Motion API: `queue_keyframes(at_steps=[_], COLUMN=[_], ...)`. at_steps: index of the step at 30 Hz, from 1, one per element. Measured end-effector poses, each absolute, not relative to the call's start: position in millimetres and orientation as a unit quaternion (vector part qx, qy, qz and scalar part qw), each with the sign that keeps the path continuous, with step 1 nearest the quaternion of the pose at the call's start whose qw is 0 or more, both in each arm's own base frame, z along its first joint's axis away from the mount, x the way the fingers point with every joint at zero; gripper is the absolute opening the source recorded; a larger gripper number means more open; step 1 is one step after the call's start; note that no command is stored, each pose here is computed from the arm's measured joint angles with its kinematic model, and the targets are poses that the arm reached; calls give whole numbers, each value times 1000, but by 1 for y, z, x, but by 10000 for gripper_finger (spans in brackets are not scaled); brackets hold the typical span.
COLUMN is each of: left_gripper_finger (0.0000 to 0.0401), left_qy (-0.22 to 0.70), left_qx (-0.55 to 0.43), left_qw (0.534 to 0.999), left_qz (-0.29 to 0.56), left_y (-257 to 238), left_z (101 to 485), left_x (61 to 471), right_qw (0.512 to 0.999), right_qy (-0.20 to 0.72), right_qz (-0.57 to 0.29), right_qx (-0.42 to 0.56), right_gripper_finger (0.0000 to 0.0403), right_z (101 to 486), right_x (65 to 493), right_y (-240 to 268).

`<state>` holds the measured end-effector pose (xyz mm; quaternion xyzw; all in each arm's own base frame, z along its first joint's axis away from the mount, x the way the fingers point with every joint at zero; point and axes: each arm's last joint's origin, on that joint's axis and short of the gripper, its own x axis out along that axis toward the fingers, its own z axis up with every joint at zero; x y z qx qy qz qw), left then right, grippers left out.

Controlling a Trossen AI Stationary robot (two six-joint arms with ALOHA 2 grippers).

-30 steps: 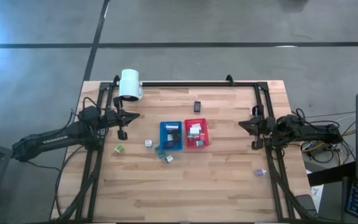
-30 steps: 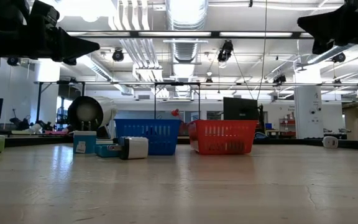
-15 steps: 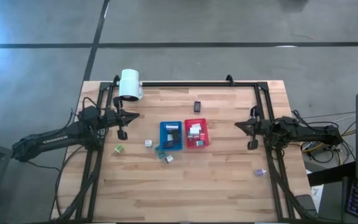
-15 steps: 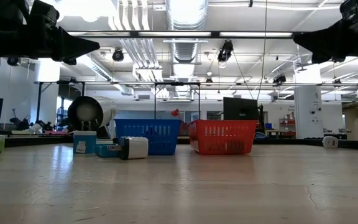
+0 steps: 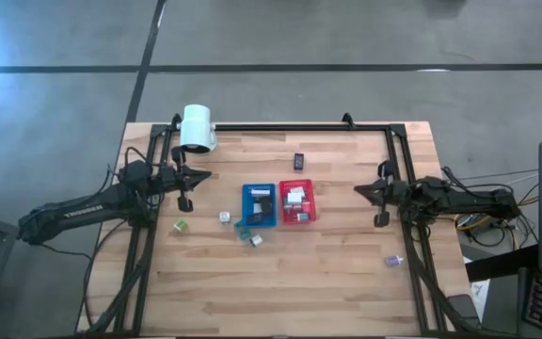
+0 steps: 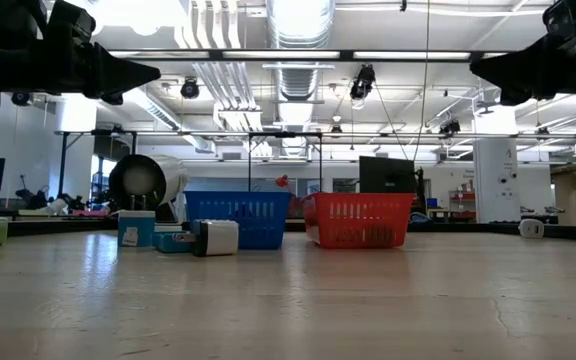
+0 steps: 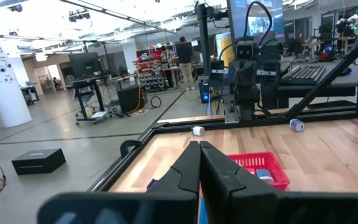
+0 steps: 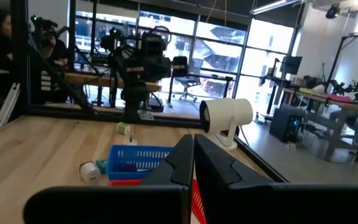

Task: Pick & Place Office items
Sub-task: Put the dark blue digital clock into the blue bin

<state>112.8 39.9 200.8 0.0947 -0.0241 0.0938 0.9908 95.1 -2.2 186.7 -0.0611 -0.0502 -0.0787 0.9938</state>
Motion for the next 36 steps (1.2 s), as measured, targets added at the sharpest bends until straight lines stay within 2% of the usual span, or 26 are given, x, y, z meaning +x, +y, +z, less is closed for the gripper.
queue_keyframes(at_steps=[20,23,27,36], left_gripper_finger=[12,12,12,12], left_qy=[-24,-25,-72,-79], left_qx=[96,123,160,118], left_qw=[991,987,979,984], left_qz=[93,99,106,103], left_y=[40,40,40,40], left_z=[201,202,212,213], left_x=[113,113,111,111], right_qw=[994,994,994,994], right_qy=[-35,-35,-35,-34], right_qz=[-79,-80,-79,-79], right_qx=[-74,-74,-74,-71], right_gripper_finger=[8,8,8,8], right_z=[185,185,185,184], right_x=[98,98,98,98], right_y=[-2,-2,-2,-2])
